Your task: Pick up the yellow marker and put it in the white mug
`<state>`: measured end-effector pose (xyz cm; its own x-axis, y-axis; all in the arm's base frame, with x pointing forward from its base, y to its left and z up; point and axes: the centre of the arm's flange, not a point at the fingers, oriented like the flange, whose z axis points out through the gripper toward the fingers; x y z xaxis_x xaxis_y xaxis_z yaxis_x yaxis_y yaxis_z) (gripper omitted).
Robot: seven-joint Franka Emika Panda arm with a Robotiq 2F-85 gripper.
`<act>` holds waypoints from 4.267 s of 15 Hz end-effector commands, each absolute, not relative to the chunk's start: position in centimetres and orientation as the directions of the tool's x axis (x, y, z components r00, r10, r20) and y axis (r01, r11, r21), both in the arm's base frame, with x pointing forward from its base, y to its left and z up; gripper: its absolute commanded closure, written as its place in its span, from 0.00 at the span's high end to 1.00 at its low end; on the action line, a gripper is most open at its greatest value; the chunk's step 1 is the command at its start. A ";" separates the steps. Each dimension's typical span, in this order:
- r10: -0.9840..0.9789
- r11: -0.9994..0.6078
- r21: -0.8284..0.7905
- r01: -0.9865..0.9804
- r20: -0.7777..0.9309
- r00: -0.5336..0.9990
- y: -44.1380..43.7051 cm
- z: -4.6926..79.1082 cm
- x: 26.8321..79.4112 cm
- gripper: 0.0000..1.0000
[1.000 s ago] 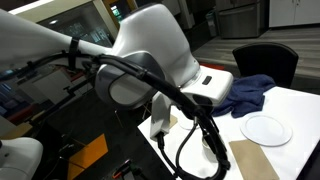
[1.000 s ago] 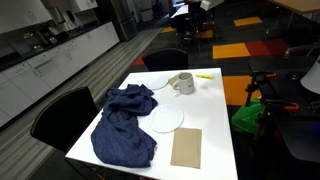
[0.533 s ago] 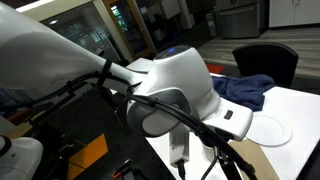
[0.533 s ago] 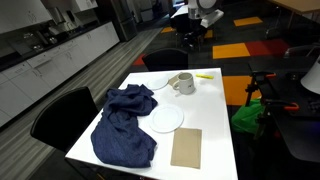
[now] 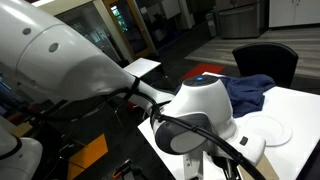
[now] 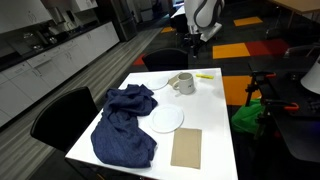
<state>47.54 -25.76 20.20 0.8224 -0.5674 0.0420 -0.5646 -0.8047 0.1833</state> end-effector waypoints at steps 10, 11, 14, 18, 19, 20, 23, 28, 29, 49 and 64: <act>-0.527 -0.827 0.172 -0.535 0.095 0.845 -25.0 16.3 48.0 1.00; -0.521 -0.832 0.169 -0.529 0.093 0.848 -25.1 15.5 47.9 1.00; -0.492 -0.852 0.161 -0.498 0.078 0.867 -25.5 13.2 47.8 1.00; -0.441 -0.887 0.132 -0.442 0.034 0.897 -25.5 10.8 48.1 1.00; -0.430 -0.894 0.127 -0.430 0.028 0.902 -25.5 10.5 48.2 1.00; -0.419 -0.900 0.125 -0.419 0.023 0.908 -25.4 10.2 48.4 1.00; -0.401 -0.907 0.130 -0.400 0.012 0.916 -25.7 9.4 48.9 0.78; -0.379 -0.917 0.137 -0.374 -0.010 0.925 -25.7 8.1 49.2 0.78; -0.376 -0.919 0.136 -0.370 -0.017 0.927 -25.7 7.8 49.2 0.78; -0.408 -0.898 0.187 -0.397 -0.022 0.913 -24.9 11.9 48.9 0.05; -0.248 -0.939 0.221 -0.264 0.095 0.964 -17.3 22.3 49.3 0.05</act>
<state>51.08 -19.84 18.80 0.9623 -0.2609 0.0765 -0.2712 -0.9408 0.2032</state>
